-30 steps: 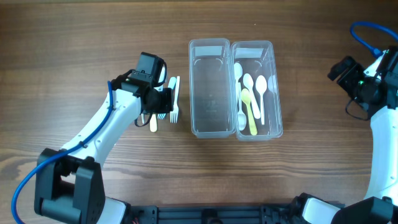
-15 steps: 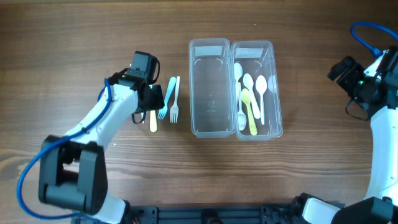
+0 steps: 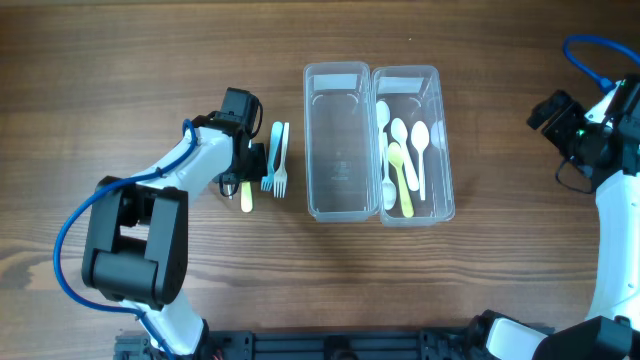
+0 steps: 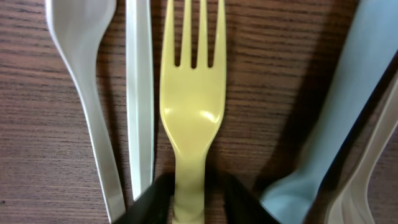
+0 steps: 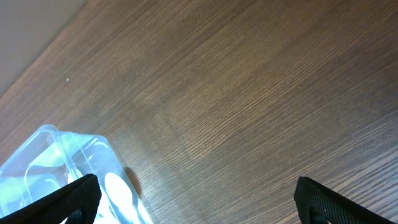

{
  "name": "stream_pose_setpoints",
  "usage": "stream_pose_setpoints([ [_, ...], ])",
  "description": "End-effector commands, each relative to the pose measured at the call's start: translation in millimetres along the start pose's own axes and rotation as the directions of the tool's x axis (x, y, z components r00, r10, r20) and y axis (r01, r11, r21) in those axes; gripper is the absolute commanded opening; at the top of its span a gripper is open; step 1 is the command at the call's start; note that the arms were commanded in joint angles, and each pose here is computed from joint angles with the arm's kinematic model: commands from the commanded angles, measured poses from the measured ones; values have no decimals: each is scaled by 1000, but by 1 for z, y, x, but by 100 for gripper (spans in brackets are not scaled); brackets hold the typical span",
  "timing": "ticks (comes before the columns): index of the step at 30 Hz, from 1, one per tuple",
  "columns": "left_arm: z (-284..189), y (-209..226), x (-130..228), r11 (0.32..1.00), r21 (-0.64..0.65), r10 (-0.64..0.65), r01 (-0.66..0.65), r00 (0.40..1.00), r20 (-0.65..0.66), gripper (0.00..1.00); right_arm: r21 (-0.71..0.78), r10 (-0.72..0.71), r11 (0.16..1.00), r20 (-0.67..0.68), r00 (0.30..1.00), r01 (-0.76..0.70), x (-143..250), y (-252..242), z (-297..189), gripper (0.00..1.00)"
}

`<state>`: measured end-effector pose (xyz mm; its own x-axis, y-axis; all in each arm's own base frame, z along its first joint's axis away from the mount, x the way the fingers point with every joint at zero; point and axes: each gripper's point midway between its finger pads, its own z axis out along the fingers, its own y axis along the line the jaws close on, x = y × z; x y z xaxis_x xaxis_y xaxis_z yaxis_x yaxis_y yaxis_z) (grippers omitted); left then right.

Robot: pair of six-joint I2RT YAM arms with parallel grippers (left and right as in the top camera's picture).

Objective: Pack container
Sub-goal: 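Move the left gripper to the forks and grasp the yellow fork, then carry the yellow fork into the left container and release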

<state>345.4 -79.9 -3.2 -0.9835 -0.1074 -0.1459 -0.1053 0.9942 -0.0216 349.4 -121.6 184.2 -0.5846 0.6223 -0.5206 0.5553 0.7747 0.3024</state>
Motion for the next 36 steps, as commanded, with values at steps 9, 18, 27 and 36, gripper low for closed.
stream_pose_setpoints([
  [9, 4, 3, 4, 1000, -9, 29, -29, 999, -32, 4, 18, 8, 1000, 4, 1000, -8, -2, -3, 1, 100],
  [18, -104, -34, -43, 995, 62, 71, -74, 997, 41, 4, 19, 8, 1000, 4, 1000, -8, -2, -3, 2, 100],
  [27, -172, -155, -46, 955, 268, 75, -124, 979, 188, 4, 18, 6, 1000, 2, 1000, -7, -1, -3, 2, 100],
  [36, -100, -205, -22, 957, 234, 158, -174, 984, 89, 4, 18, 6, 1000, 2, 1000, -6, -1, -3, 2, 100],
])
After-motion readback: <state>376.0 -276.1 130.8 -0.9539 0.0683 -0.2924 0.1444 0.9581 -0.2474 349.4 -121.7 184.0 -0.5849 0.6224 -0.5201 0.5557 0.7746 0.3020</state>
